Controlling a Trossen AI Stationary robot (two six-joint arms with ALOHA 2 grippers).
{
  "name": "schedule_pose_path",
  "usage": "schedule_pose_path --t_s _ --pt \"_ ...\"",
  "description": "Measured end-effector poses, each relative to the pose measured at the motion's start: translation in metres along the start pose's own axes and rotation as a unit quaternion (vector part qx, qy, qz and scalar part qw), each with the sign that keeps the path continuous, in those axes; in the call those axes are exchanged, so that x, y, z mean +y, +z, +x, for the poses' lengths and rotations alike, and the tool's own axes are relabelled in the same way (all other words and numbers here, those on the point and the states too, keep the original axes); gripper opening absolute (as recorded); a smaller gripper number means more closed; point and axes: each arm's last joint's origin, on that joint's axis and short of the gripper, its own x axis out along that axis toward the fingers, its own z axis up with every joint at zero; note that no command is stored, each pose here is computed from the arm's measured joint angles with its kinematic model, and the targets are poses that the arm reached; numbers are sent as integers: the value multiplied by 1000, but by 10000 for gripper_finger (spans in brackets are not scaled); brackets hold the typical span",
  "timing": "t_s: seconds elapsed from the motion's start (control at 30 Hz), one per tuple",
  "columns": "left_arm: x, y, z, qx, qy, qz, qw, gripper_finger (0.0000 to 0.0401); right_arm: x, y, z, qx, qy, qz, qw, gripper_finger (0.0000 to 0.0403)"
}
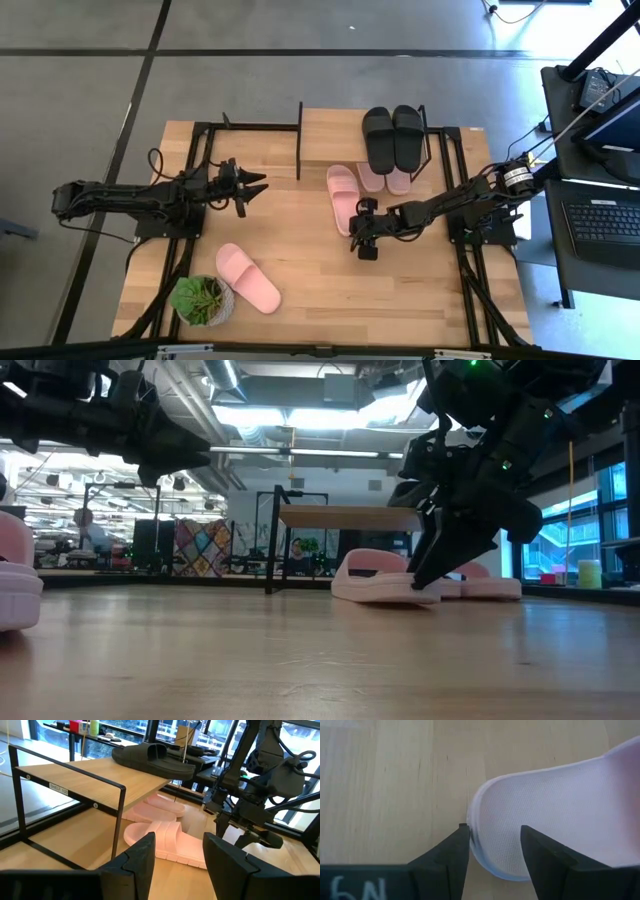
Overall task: Pick and place slides into the shelf
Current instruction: Put the pink slipper under the shelf
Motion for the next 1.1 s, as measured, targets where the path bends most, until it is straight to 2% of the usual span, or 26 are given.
schedule_pose_path --t_s 0.67,0.8,1.1 --pt "0 0 0 0 0 0 1000 157 1 0 0 2 9 -1 1000 177" --pt "0 0 0 0 0 0 1000 157 0 -4 8 15 7 -9 1000 177" --pt "0 0 0 1 0 0 1000 157 2 -4 14 11 3 23 1000 177"
